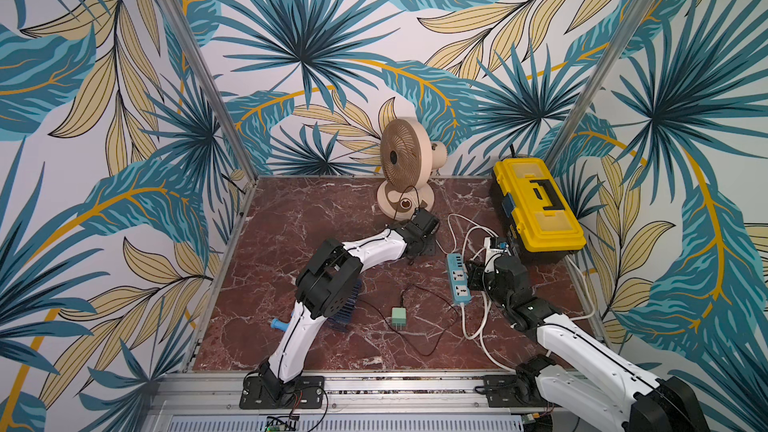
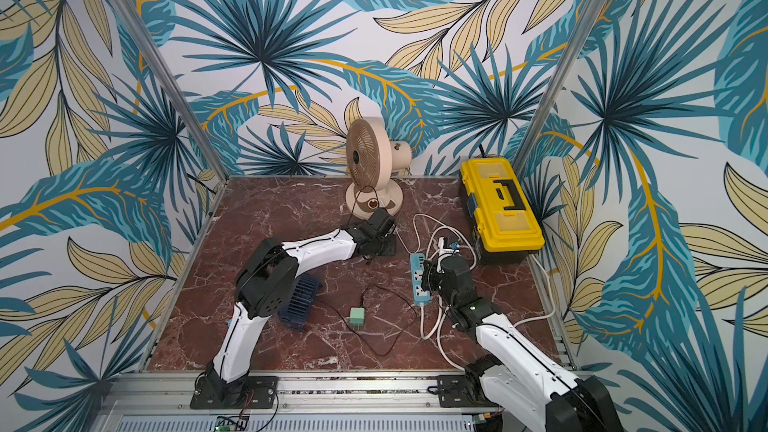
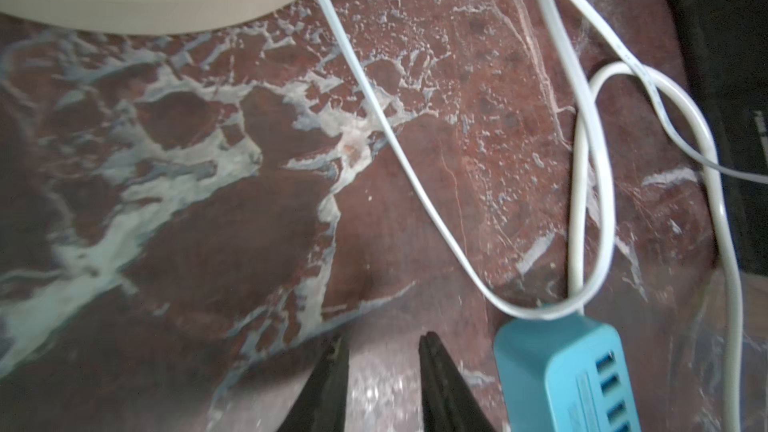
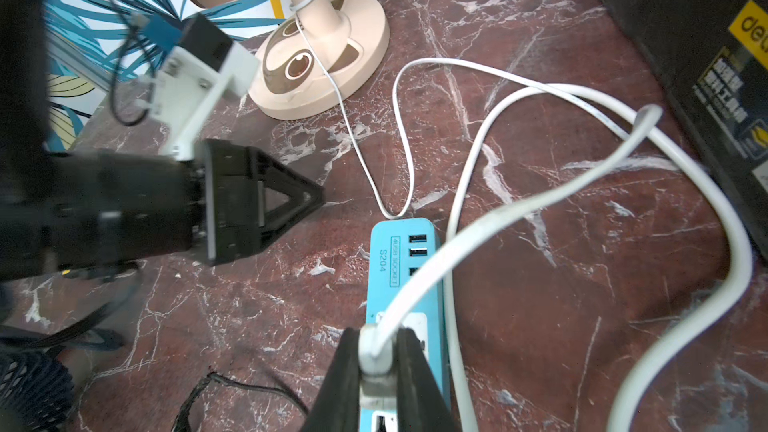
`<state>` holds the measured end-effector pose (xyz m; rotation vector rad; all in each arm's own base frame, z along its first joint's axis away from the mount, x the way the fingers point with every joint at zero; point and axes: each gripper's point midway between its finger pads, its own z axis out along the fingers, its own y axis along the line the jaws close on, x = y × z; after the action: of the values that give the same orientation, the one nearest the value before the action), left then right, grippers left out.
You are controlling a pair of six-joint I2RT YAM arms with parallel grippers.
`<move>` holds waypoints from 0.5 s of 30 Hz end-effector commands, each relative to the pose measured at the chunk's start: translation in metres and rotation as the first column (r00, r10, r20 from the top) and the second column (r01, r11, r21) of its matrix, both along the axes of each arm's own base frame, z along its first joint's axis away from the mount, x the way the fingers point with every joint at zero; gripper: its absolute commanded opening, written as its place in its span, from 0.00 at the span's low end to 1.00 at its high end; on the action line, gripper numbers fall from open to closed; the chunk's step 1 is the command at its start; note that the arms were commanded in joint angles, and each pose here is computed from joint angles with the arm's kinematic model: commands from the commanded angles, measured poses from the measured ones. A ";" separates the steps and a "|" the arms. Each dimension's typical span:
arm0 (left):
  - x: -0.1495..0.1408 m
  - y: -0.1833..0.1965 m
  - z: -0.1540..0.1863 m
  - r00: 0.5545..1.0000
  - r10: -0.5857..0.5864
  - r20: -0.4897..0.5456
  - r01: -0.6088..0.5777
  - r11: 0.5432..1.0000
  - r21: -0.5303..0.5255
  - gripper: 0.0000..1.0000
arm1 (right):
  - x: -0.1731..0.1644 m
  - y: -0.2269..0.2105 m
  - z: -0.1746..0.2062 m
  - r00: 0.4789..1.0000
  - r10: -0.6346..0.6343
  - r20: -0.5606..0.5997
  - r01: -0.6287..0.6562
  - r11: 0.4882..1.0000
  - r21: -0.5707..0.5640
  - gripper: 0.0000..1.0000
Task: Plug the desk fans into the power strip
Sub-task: Adjust the socket at the center of the board.
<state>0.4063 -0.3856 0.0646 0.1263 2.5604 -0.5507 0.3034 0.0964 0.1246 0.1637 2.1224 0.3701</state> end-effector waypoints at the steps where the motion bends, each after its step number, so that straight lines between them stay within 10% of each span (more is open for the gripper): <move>1: -0.007 0.000 0.036 0.998 -0.028 0.064 0.032 0.997 -0.065 0.37 | 0.004 -0.003 -0.005 0.999 -0.035 0.024 0.034 0.999 0.028 0.00; 15: -0.048 0.030 0.067 0.992 -0.054 0.116 0.070 0.987 -0.142 0.40 | 0.006 0.002 -0.028 0.999 -0.023 0.049 0.023 1.000 0.014 0.00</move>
<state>0.3621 -0.3549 0.1140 0.1555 2.4643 -0.6842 0.3082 0.0989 0.0972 0.1849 2.0987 0.3801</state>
